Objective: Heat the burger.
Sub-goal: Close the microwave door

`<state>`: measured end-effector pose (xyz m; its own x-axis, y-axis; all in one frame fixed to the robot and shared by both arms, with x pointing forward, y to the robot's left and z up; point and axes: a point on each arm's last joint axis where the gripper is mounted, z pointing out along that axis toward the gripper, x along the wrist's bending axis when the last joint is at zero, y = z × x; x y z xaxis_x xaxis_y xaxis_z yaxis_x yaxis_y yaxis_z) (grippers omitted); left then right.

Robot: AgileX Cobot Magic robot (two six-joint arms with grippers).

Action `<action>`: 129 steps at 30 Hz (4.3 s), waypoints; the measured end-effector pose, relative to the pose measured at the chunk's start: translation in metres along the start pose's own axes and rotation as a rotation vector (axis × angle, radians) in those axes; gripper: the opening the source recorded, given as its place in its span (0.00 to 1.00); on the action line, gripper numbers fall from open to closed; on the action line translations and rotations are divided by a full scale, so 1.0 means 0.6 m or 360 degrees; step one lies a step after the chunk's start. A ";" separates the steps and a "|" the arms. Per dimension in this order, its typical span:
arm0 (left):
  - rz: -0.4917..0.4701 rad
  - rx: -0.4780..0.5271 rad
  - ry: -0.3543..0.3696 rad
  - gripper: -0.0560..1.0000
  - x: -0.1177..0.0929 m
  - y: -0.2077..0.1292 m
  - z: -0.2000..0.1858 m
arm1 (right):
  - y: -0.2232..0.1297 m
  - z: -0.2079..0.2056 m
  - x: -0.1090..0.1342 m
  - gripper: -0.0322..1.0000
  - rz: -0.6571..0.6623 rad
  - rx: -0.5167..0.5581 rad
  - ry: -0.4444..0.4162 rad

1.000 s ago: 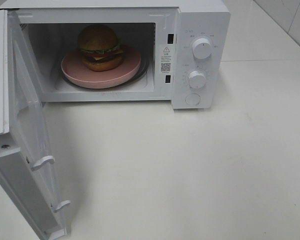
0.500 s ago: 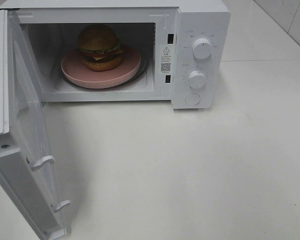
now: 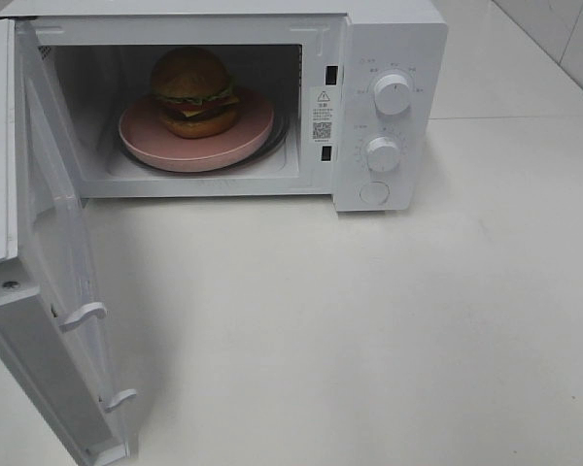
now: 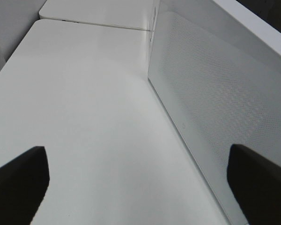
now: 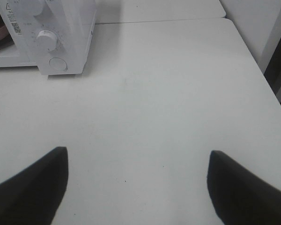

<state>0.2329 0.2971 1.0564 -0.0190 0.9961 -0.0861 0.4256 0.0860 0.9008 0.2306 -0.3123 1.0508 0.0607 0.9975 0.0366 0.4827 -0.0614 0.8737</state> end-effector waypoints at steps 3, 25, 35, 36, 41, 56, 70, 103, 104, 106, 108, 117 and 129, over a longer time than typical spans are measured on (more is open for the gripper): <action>0.0000 0.0000 0.0000 0.98 0.000 0.000 0.000 | 0.000 0.000 0.000 0.77 0.0000 0.0000 0.0000; -0.0049 0.0000 -0.0034 0.49 -0.005 0.036 0.028 | 0.000 0.000 0.000 0.77 0.0000 0.0000 0.0000; -0.0002 -0.0028 0.0042 0.05 0.003 0.069 0.091 | 0.000 0.000 0.000 0.77 0.0000 0.0000 0.0000; -0.0002 -0.0028 0.0042 0.05 0.003 0.069 0.091 | 0.000 0.000 0.000 0.77 0.0000 0.0000 0.0000; -0.0004 -0.0121 0.0042 0.05 0.006 0.063 0.127 | 0.000 0.000 0.000 0.77 0.0000 0.0000 0.0000; 0.0000 -0.0397 0.0045 0.05 0.016 0.009 0.207 | 0.000 0.000 0.000 0.77 0.0000 0.0000 0.0000; -0.0004 -0.0307 0.0062 0.05 0.020 0.004 0.264 | 0.000 0.000 0.000 0.77 0.0000 0.0000 0.0000; 0.0023 -0.0378 -0.0782 0.05 -0.050 -0.020 0.360 | 0.000 0.000 0.000 0.77 0.0000 0.0000 0.0000; 0.0023 -0.0378 -0.0782 0.05 -0.050 -0.020 0.360 | 0.000 0.000 0.000 0.77 0.0000 0.0000 0.0000; -0.0012 -0.0357 -0.0805 0.05 -0.051 -0.027 0.369 | 0.000 0.000 0.000 0.77 0.0000 0.0000 0.0000; -0.0030 -0.0358 -0.0828 0.05 -0.053 -0.030 0.372 | 0.000 0.000 0.000 0.77 0.0000 0.0000 0.0000; 0.0059 -0.0362 -0.0913 0.05 -0.088 -0.042 0.376 | 0.000 0.000 0.000 0.77 0.0000 0.0000 0.0000; 0.0004 -0.0358 -0.0894 0.05 -0.126 -0.049 0.383 | 0.000 0.000 0.000 0.77 0.0000 0.0000 0.0000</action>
<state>0.4295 0.2148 0.9386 0.4886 0.8387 -0.2405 0.2223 0.1468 0.9639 0.2306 -0.3123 1.0508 0.0607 0.9975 0.0366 0.4827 -0.0614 0.8737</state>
